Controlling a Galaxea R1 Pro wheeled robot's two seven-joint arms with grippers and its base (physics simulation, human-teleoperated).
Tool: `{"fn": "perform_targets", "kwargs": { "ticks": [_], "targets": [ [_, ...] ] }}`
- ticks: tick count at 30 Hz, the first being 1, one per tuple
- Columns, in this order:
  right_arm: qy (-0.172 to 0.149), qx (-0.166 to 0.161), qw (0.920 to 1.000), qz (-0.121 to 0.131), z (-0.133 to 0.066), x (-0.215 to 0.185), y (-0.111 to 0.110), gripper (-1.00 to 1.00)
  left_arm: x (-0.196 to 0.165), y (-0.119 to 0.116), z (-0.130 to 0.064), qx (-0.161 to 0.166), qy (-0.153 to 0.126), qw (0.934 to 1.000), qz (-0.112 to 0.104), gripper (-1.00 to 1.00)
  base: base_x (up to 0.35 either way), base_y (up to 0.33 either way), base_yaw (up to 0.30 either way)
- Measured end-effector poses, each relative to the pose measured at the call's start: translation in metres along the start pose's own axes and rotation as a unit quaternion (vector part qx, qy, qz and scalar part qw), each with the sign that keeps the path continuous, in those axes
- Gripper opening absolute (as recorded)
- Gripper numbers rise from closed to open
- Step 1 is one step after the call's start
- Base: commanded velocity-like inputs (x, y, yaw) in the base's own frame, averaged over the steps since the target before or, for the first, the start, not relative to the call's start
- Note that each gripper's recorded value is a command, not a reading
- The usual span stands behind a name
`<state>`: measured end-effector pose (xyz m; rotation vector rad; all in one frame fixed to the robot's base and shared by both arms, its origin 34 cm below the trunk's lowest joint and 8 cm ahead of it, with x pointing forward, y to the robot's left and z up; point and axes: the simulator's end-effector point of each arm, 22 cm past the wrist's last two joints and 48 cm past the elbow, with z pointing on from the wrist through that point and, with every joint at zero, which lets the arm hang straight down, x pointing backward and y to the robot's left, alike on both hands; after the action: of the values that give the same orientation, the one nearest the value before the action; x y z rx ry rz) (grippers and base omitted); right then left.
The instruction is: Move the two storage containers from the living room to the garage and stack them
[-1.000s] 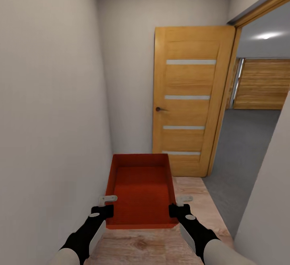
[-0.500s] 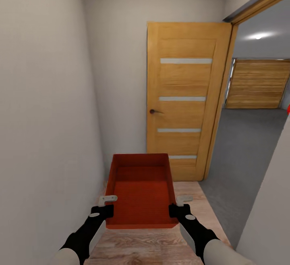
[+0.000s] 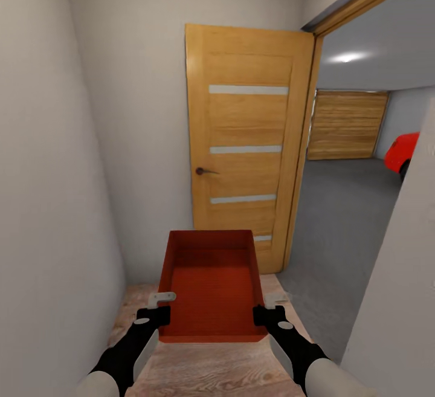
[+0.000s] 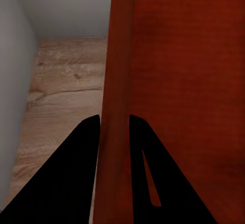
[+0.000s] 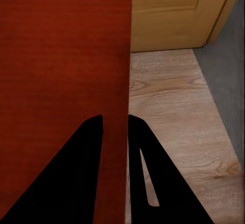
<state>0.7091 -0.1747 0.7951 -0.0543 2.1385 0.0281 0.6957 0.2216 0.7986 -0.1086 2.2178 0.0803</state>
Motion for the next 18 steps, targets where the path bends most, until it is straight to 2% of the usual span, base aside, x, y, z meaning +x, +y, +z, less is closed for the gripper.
{"fn": "perform_targets", "kwargs": {
  "ticks": [8,18],
  "targets": [
    [0.000,0.000,1.0000,0.001,0.0001,0.0001,0.0005,-1.00,-0.0008,0.0005,0.0000,0.000,0.000,1.0000,0.001,-1.00,0.290,0.000,-0.286],
    [0.001,0.000,1.0000,0.002,0.0005,0.0004,0.0012,-1.00,-0.0017,0.0011,0.0003,0.000,0.001,1.0000,0.003,-1.00,0.030,0.000,-0.286]
  ]
}}
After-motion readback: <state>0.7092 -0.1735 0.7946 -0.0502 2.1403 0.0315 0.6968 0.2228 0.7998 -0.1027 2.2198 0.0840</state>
